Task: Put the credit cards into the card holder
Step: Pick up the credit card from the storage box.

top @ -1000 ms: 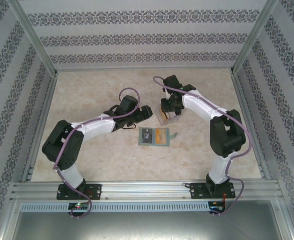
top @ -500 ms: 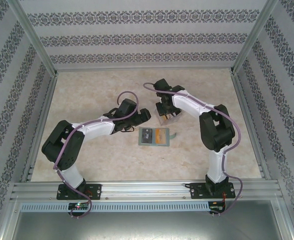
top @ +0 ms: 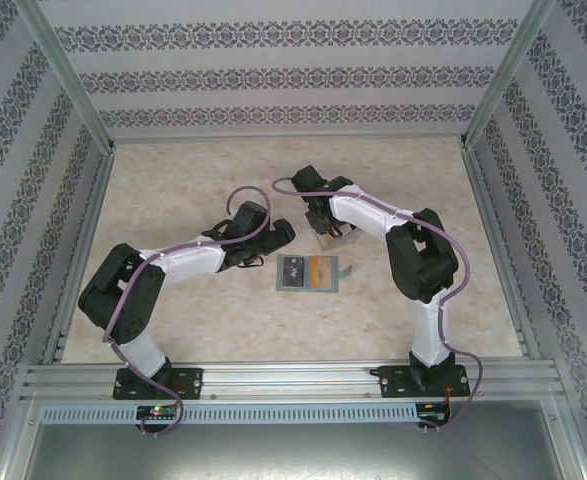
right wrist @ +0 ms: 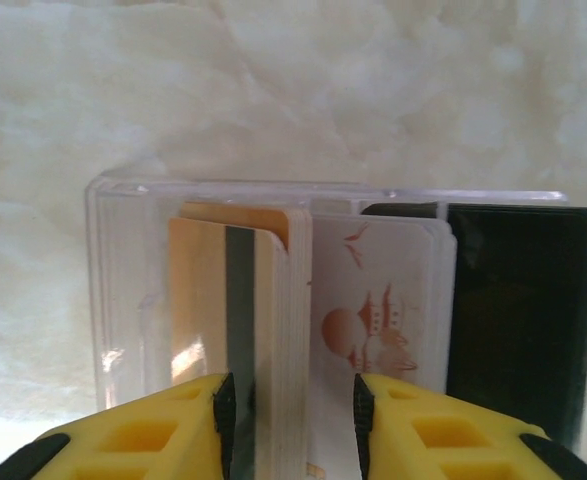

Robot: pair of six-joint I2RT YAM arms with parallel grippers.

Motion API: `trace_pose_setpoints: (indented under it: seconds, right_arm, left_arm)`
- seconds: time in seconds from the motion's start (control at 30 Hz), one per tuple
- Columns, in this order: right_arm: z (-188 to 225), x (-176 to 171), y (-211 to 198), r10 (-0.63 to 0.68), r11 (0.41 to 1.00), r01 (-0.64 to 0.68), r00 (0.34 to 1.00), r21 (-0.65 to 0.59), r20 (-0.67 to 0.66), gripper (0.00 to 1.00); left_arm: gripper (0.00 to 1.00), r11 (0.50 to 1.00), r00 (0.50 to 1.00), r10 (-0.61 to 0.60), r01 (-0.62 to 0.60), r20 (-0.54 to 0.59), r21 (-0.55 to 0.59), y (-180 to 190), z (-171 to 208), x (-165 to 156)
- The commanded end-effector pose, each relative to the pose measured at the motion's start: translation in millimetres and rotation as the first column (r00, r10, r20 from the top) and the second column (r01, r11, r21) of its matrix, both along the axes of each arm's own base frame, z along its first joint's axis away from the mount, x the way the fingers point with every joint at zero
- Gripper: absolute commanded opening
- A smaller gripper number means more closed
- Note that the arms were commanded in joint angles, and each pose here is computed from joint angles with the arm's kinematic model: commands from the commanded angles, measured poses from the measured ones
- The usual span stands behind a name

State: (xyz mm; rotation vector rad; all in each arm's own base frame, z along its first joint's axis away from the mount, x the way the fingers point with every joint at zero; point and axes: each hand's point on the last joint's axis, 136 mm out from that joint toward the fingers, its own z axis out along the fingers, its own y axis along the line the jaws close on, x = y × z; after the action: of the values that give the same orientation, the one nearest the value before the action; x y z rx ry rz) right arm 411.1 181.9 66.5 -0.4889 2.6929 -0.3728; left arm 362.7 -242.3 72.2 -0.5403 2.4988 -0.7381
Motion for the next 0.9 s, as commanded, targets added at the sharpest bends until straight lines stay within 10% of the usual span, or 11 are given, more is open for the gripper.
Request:
trace_pose_setpoints:
  seconds: [0.0, 0.87]
  right_arm:
    - [15.6, 5.9, -7.6, -0.004, 0.999, 0.007, 0.998, -0.041, 0.062, 0.35]
    - [19.5, 3.7, -13.6, -0.019, 0.999, 0.021, 0.997, -0.033, 0.073, 0.16]
  left_arm:
    - [0.99, 0.999, 0.999, 0.033, -0.033, 0.023, -0.015, 6.1, 7.4, 5.3]
    - [1.0, 0.999, 1.0, 0.021, -0.02, 0.006, -0.027, 2.5, 3.9, 4.4]
